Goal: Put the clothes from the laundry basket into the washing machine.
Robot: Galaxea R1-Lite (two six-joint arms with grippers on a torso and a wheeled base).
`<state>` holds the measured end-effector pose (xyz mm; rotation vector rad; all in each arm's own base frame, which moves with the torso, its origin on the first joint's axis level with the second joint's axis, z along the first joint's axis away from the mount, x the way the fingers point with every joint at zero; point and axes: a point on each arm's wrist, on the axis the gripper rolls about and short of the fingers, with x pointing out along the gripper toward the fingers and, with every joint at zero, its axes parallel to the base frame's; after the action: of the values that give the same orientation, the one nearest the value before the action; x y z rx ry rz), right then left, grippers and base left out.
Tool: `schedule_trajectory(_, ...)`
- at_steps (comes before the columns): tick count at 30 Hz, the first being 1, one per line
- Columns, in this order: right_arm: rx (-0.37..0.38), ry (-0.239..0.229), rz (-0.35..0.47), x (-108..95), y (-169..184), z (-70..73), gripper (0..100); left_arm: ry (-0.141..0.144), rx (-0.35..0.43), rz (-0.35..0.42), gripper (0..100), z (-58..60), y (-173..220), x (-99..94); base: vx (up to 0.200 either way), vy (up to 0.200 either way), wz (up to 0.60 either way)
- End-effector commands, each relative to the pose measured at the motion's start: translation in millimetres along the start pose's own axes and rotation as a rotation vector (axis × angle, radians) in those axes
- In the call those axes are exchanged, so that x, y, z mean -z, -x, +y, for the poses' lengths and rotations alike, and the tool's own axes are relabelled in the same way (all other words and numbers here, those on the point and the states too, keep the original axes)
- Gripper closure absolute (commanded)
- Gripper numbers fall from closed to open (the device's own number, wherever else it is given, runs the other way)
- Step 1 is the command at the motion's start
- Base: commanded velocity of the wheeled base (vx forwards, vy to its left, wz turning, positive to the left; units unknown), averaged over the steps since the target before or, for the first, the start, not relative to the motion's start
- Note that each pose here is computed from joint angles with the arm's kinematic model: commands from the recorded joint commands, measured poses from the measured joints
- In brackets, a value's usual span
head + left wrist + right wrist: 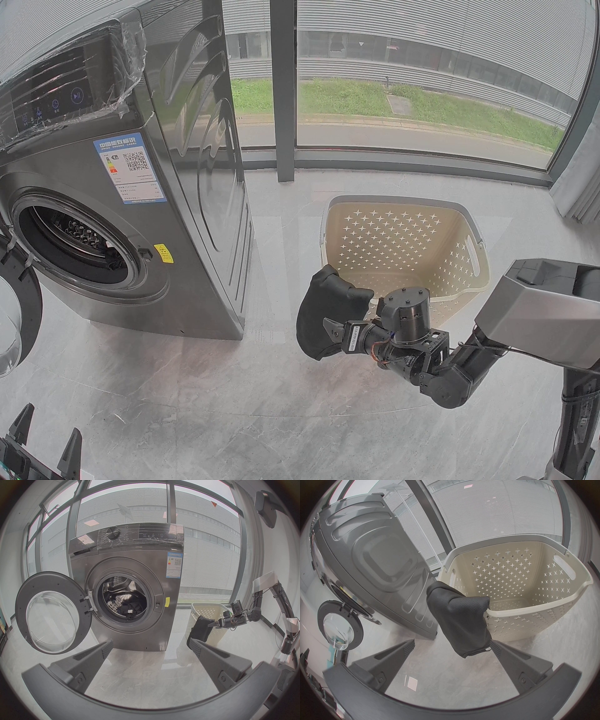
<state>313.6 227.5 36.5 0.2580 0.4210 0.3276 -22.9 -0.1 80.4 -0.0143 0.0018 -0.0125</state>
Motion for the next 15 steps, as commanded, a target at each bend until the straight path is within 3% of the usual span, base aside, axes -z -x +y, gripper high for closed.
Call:
schedule_trajectory(1, 0.025, 0.003, 0.006, 7.2, -20.5, -8.2, 0, -0.003, 0.000, 0.003, 0, 0.1, -0.2, 4.8, 0.000, 0.000, 0.00)
schedule_trajectory(6, 0.040, -0.006, -0.010, 9.0, -40.2, -14.5, 0, 0.004, 0.000, 0.003, 0, 0.1, -0.2, 4.8, 0.000, 0.000, 0.00)
schedule_trajectory(15, 0.013, -0.010, -0.038, 10.3, -53.1, -7.9, 0, 0.004, 0.000, 0.003, 0, 0.1, -0.2, 4.8, 0.000, 0.000, 0.00)
